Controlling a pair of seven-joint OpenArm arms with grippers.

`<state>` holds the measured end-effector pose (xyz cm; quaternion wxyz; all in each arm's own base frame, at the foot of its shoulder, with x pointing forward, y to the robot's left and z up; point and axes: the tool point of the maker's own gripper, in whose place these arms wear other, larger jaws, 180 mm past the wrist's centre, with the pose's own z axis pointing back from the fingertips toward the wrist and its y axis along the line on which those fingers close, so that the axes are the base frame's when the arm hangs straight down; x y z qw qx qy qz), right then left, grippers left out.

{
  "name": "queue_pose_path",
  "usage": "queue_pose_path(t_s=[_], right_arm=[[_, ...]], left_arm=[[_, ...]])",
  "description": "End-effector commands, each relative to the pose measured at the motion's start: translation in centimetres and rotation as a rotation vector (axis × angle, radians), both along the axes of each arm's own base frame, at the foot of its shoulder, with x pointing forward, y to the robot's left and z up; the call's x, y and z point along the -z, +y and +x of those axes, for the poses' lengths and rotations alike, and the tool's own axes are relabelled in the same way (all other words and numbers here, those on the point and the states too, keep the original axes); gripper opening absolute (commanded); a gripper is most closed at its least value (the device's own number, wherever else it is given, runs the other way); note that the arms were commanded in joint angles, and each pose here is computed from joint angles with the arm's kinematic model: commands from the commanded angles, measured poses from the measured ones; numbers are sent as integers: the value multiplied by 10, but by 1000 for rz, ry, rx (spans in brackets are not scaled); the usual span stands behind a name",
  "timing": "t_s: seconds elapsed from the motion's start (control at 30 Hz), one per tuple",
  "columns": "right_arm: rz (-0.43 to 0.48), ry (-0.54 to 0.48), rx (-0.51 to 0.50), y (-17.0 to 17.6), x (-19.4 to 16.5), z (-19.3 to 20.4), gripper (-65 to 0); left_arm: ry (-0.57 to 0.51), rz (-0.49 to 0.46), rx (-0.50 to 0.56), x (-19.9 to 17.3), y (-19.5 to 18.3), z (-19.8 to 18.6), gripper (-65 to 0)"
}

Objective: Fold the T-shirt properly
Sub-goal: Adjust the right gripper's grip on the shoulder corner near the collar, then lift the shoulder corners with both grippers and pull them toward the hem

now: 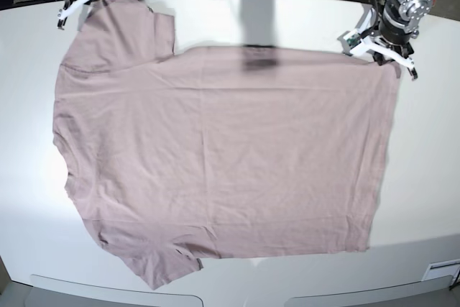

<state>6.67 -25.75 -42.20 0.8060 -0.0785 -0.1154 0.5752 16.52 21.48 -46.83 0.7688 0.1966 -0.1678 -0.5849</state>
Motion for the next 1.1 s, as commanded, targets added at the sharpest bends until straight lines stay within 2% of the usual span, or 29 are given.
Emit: queue_pose_path(t_s=[0.0,0.1,0.3,0.47,0.6,0.83,0.97,1.07], right_arm=[[25,-41,1,6,-8,10,-650],[62,-96,6,21,-21,22,-650],[115,-195,13,41,-44,43,-650],[85,-308,85,31,-56,71,-650],[111,-408,155,34,-66,98,-650],[193,-475,246,49,-72,118,-650],[225,-534,301,54,-79,133,-650],[227,-558,338,55,-83,143,-650]], left_arm=[[158,34,-30,18,13,-38,-650],[119,17,-45,16,11,-31,-650],[110,23,-41,15,12,-30,-650],[5,43,-58,6,17,-12,-650],[-43,6,-55,1,11,0,-650],[-141,-67,-37,-25,-14,22,-650],[-248,-144,-25,-51,-34,43,-650],[-319,-153,-31,-67,-35,65,-650]])
